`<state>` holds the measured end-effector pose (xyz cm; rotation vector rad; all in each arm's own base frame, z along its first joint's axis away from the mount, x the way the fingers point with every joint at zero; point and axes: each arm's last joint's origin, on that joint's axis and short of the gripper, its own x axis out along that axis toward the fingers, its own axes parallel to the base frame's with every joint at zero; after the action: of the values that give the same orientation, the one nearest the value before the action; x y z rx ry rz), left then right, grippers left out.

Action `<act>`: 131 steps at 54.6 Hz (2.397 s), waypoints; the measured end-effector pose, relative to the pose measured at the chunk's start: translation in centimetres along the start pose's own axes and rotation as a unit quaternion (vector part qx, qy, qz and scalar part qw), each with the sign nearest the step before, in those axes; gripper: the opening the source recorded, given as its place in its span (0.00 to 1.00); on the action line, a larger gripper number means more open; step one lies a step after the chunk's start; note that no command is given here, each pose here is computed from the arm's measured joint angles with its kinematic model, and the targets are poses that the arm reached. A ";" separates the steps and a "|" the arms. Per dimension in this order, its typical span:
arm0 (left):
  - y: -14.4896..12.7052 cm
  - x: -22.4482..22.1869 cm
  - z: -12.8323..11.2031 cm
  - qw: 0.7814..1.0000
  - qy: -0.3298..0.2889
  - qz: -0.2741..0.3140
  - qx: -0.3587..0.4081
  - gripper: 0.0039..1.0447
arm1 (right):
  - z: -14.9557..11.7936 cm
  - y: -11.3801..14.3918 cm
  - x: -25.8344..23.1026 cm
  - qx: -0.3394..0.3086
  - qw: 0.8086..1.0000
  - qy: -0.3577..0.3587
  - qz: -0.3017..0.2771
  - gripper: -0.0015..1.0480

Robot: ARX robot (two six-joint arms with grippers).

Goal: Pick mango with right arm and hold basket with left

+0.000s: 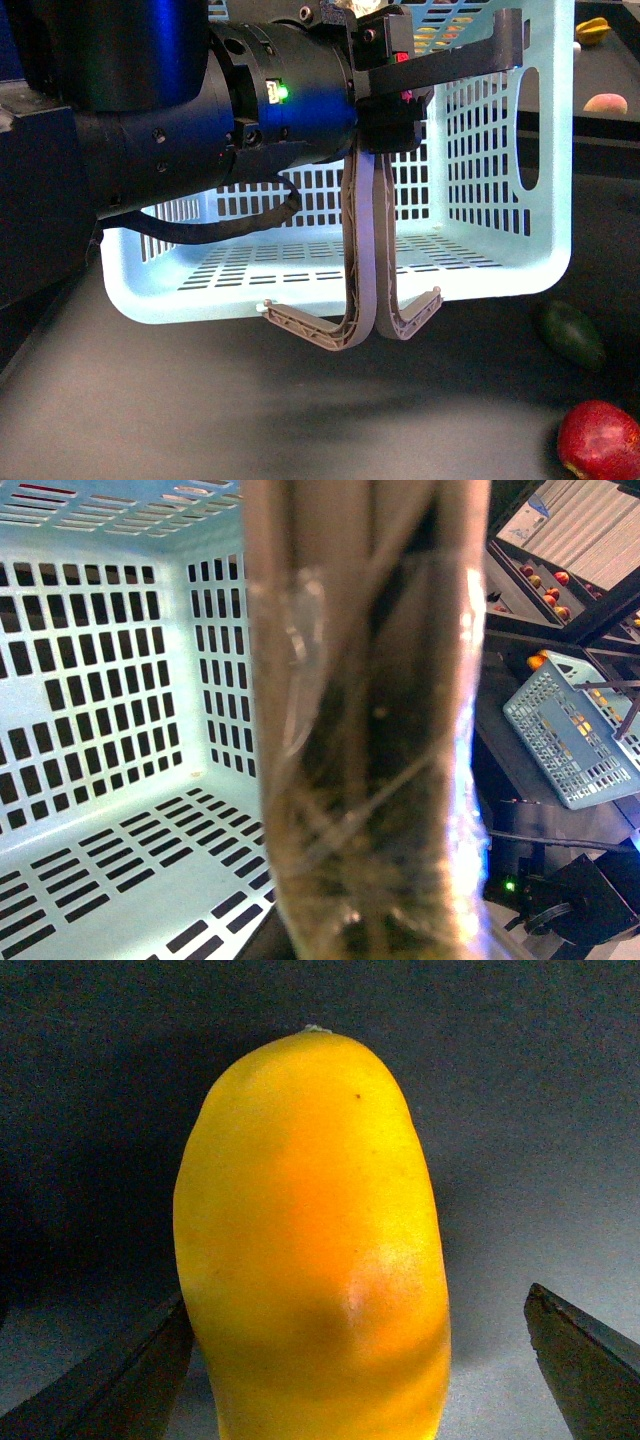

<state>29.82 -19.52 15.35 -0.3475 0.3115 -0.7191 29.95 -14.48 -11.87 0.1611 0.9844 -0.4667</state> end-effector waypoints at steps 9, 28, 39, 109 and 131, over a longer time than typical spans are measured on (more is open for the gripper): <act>0.0 0.0 0.0 1.000 0.000 0.000 0.000 0.05 | 0.0 -0.3 0.3 0.006 1.000 -0.003 -0.004 0.89; 0.0 0.0 0.0 1.000 0.000 0.000 0.000 0.05 | -0.3 -1.2 -0.2 0.024 1.000 -0.008 -0.003 0.57; 0.0 0.0 0.0 1.000 0.000 0.000 0.000 0.05 | 0.4 -1.5 -2.6 0.045 0.998 -0.017 0.031 0.55; 0.0 0.0 0.0 1.000 0.000 0.000 0.000 0.05 | 8.9 18.0 -30.9 -0.039 0.902 -0.200 0.380 0.54; 0.0 0.0 0.0 1.000 0.000 0.000 0.001 0.05 | 8.6 17.9 -31.1 -0.006 0.898 -0.215 0.385 0.94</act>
<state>29.82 -19.52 15.35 -0.3464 0.3110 -0.7189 30.11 8.13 17.36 0.3985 0.4233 0.2335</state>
